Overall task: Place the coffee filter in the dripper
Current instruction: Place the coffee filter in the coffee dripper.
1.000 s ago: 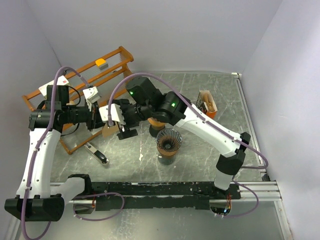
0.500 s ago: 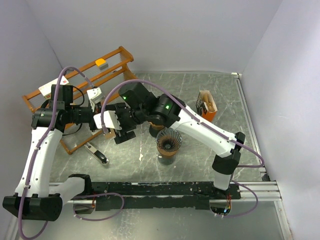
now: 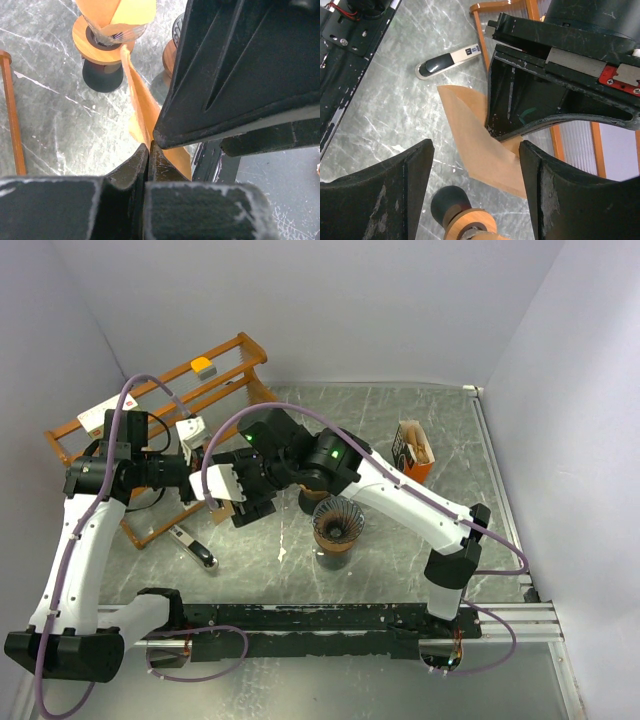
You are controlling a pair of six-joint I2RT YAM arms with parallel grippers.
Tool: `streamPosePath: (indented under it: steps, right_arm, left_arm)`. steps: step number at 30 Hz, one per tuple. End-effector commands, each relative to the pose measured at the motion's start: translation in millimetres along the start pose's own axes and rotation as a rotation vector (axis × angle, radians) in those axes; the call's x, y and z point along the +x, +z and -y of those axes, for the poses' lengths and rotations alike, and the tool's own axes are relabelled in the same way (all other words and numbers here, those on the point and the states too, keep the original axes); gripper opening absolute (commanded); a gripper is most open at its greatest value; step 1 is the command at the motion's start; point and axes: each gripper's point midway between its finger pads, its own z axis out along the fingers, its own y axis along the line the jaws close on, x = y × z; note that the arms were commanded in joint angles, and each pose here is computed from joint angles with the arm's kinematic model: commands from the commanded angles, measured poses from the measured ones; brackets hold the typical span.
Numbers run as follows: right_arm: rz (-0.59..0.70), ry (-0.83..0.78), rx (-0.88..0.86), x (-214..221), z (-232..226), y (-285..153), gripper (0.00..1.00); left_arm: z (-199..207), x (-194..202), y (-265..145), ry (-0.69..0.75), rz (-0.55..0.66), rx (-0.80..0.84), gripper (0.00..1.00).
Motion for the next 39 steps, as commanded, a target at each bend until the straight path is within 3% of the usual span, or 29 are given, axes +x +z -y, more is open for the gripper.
streamPosePath:
  steps: [1, 25, 34, 39]
  right_arm:
    - [-0.014, -0.027, 0.013, -3, 4, -7, 0.69]
    - [-0.082, -0.052, -0.105, 6, -29, -5, 0.54]
    - [-0.049, -0.077, 0.035, -10, 1, -11, 0.54]
    - [-0.073, -0.087, 0.019, -5, -1, -6, 0.55]
  left_arm:
    - [5, 4, -1, 0.026, -0.019, 0.009, 0.07]
    - [2, 8, 1, 0.022, -0.079, 0.012, 0.07]
    - [8, 14, 6, 0.022, -0.106, 0.038, 0.07]
    - [15, 15, 8, 0.028, -0.115, 0.062, 0.07]
